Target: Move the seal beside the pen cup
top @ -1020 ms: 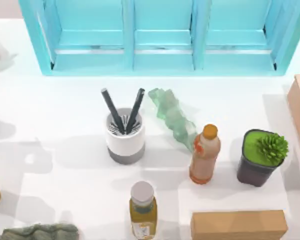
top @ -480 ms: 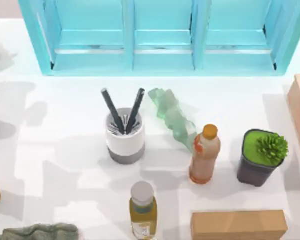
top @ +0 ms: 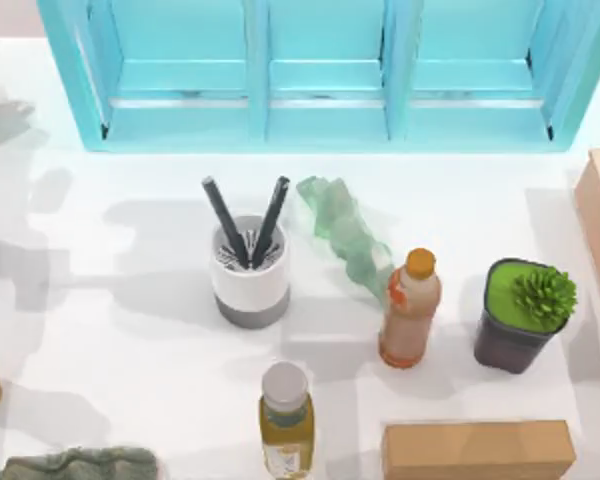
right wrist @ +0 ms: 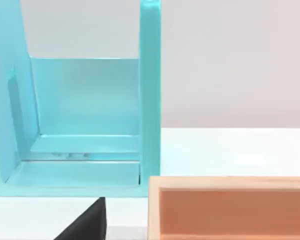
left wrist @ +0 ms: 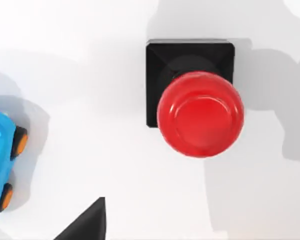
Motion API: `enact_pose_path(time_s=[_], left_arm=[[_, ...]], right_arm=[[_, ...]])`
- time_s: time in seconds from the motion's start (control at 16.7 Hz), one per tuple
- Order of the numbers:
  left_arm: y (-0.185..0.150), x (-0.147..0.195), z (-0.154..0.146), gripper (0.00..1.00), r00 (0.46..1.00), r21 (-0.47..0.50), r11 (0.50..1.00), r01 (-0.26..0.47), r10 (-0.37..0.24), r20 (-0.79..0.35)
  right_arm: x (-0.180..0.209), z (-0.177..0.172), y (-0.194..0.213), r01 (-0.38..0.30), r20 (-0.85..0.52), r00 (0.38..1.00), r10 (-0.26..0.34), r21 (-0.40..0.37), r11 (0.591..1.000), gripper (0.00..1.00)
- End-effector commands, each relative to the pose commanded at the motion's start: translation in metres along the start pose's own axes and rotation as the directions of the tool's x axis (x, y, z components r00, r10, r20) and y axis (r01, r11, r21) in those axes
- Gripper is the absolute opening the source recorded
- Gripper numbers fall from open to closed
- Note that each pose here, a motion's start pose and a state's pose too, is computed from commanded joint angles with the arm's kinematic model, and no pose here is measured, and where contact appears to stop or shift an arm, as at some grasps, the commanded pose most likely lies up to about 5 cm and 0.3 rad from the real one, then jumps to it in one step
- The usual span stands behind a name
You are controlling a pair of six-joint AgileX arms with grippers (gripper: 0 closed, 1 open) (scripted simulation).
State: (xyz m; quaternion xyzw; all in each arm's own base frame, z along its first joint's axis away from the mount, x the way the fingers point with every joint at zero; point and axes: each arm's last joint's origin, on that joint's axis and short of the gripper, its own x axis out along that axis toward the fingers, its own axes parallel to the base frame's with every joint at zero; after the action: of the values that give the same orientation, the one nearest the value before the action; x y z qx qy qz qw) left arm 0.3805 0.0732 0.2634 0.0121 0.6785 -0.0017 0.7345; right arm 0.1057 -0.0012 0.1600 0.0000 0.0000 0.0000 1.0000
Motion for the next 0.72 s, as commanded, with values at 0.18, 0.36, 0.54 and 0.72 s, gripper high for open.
enact_pose_path(time_s=[0.18,0.36,0.54,0.72], left_arm=[[0.008,0.013,0.017,1.0,0.998,0.0,1.0,0.013,-0.013,-0.066],[0.01,0.016,0.02,1.0,0.997,0.0,1.0,0.016,-0.016,-0.08],[0.008,0.016,0.02,1.0,0.997,0.005,1.0,0.016,-0.015,-0.078],[0.009,0.028,0.02,1.0,0.997,0.0,1.0,0.016,-0.016,-0.082]], right_arm=[[0.0,0.0,0.0,0.0,0.0,1.0,0.0,0.0,1.0,1.0],[0.0,0.0,0.0,0.0,0.0,1.0,0.0,0.0,1.0,1.0],[0.0,0.0,0.0,0.0,0.0,1.0,0.0,0.0,1.0,1.0],[0.0,0.0,0.0,0.0,0.0,1.0,0.0,0.0,1.0,1.0]])
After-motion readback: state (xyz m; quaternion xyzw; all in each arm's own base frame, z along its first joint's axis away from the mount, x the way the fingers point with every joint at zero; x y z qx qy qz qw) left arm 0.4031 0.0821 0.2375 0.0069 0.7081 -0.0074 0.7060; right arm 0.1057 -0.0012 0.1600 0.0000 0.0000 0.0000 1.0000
